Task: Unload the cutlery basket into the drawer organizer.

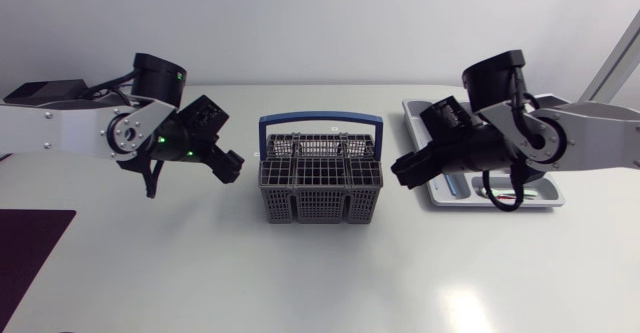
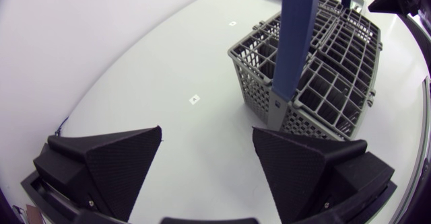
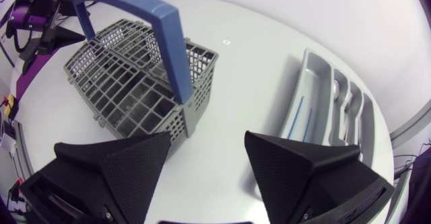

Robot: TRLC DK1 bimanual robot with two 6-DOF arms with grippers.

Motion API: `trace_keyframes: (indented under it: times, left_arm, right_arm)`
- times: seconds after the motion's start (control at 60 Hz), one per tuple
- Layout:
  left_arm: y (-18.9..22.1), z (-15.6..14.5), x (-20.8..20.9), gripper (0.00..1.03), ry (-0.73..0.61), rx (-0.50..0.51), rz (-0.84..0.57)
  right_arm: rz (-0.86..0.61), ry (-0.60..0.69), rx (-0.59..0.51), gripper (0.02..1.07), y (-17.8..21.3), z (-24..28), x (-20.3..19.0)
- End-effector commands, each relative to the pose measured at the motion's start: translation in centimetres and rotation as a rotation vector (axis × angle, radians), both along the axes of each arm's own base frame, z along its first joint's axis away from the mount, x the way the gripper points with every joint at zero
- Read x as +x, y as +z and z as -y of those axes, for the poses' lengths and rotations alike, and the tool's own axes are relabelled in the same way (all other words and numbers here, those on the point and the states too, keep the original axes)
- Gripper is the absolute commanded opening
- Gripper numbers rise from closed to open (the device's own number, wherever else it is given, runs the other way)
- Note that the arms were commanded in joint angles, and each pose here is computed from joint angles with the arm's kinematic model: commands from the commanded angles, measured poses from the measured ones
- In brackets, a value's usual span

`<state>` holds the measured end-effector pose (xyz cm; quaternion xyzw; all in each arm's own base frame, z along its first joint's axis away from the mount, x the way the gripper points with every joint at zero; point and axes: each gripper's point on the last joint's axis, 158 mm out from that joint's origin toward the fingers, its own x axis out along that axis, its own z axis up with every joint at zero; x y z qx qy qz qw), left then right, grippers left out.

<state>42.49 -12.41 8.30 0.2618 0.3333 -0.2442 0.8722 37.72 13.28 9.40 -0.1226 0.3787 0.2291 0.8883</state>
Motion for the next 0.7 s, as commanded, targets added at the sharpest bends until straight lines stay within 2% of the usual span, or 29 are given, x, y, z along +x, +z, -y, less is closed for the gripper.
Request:
trace_keyframes:
  times: [0.0,0.3,0.533,0.683]
  left_arm:
    - [1.1,-1.0,-0.9,0.99,0.022,-0.032,0.015]
    - [5.2,-4.3,-2.7,0.99,0.102,-0.074,0.095]
    - [6.8,-7.6,-4.8,0.99,0.181,-0.079,0.1]
    - [8.1,-8.9,-6.3,0.99,0.205,-0.082,0.175]
  right_arm:
    - [0.01,-0.028,-0.025,1.01,0.2,1.9,-0.4]
    - [0.089,-0.117,-0.073,1.02,2.5,8.0,-0.1]
    - [0.097,-0.173,-0.044,1.02,3.8,12.6,-1.0]
    - [0.113,-0.192,0.005,1.02,4.9,14.3,-2.0]
